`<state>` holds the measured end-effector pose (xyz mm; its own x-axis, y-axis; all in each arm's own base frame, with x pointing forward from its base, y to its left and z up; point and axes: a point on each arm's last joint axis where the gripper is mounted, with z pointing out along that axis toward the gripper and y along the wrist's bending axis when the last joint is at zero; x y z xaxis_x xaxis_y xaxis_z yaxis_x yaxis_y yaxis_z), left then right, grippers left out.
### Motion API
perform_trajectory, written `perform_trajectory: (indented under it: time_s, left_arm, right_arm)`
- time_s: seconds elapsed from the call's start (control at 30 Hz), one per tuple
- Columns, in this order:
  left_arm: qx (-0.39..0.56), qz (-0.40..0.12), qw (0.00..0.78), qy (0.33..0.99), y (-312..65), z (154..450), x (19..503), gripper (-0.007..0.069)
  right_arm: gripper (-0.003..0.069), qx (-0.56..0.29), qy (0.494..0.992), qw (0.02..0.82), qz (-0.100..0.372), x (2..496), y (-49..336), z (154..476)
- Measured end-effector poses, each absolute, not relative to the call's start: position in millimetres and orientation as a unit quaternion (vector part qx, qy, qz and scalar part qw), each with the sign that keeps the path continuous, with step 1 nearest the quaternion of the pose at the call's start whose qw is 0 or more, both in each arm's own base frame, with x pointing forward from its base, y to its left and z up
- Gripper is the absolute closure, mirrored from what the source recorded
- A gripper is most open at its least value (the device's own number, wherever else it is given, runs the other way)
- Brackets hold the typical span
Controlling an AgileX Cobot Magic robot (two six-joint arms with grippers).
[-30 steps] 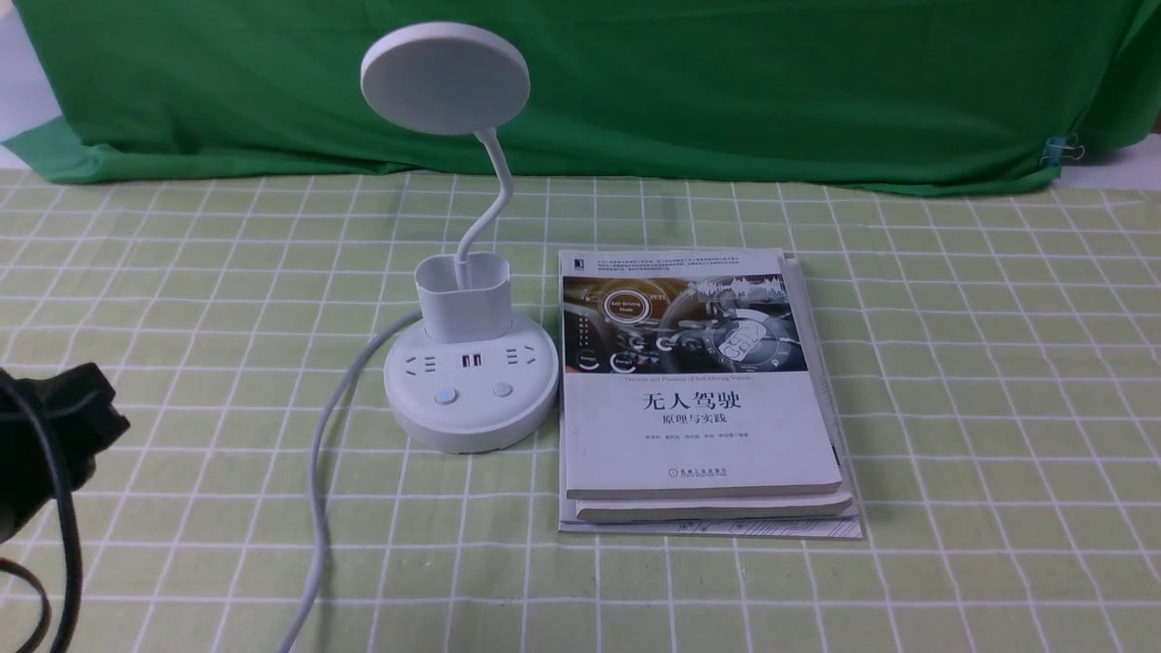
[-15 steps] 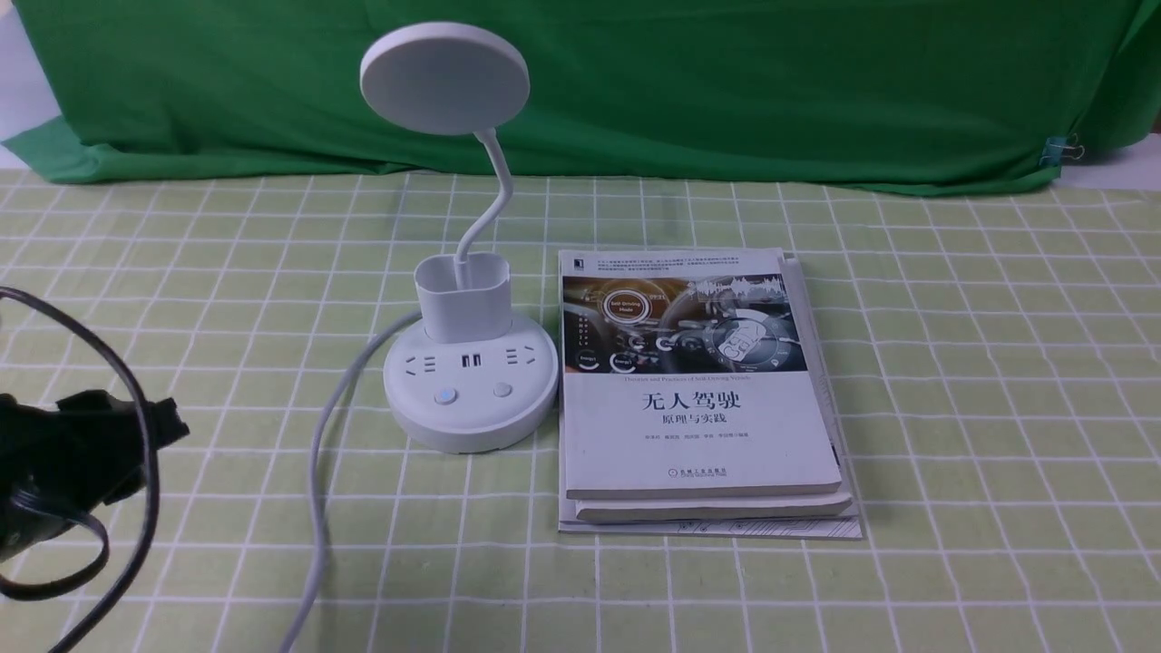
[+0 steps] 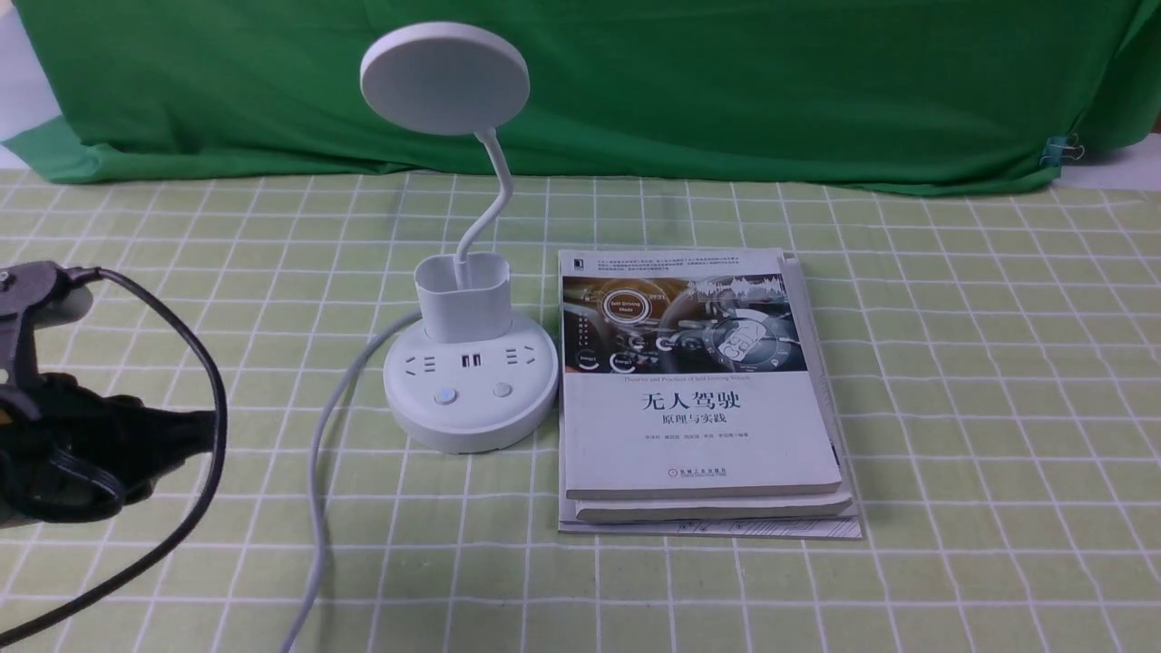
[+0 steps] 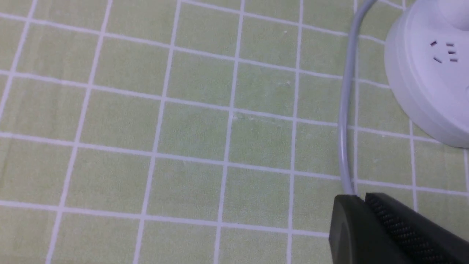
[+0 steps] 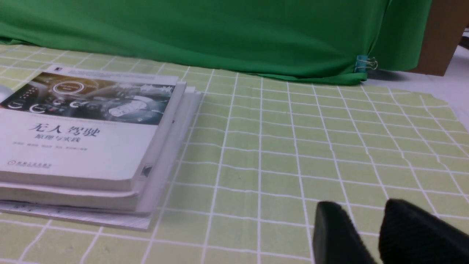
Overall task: Turn on the table lamp on the green coffee tablecloth with your hand.
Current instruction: 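Press the power button on the lamp base to turn the lamp on with the left gripper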
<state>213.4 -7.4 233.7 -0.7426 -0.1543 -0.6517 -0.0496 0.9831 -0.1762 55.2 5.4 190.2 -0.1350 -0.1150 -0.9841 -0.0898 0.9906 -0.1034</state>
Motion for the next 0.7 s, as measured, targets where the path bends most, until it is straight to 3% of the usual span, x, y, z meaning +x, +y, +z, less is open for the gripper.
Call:
perform_trajectory:
  time_s: [0.3, 0.47, 0.7]
  left_arm:
    - [0.029, -0.119, 0.362, 0.924, -20.2, 227.2, 224.8, 0.0612]
    - [0.081, -0.132, 0.319, 0.935, -25.2, 211.6, 242.7, 0.0612]
    - [0.188, -0.135, 0.324, 0.917, -53.9, 224.1, 261.5, 0.061]
  right_arm:
    - [0.0414, -0.068, 0.753, 0.654, -0.01, 55.2, 5.4, 190.2]
    - [0.0414, -0.068, 0.753, 0.654, -0.01, 55.2, 5.4, 190.2]
    - [0.0414, -0.068, 0.753, 0.654, -0.01, 55.2, 5.4, 190.2]
